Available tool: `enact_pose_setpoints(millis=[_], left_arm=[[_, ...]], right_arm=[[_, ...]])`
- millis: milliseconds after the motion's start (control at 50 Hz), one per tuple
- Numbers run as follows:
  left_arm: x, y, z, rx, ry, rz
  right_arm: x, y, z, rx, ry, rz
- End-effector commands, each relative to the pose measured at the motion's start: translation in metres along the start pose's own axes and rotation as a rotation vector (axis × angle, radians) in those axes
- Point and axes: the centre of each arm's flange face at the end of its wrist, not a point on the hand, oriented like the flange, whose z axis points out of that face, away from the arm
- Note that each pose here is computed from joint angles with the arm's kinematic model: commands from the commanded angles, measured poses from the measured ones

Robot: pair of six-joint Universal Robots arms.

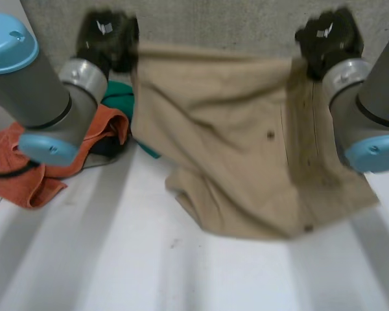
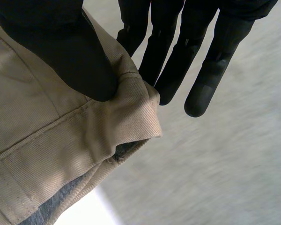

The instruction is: Fold the laundry.

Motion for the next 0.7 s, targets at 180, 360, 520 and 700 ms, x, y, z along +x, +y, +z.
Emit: enact_pose_setpoints(millis=[180, 360, 520, 700], left_arm=[[-0.011, -0.075, 0.006, 0.404, -0.180, -0.025], [0.017, 0.005, -0.029, 0.078, -0.056, -0.018], [0.065, 0.099, -0.090, -0.387, 0.133, -0.017], [0.077, 0.107, -0.141, -0.654, 0.241, -0.010]], right_arm=[[0.040, -0.057, 0.021, 0.340, 0.284, 0.040], [-0.025, 0.019, 0.012, 0.037, -0.023, 0.008], [-0.089, 0.097, -0.015, -0.225, -0.265, -0.018], [-0.091, 0.111, -0.058, -0.407, -0.400, -0.020]])
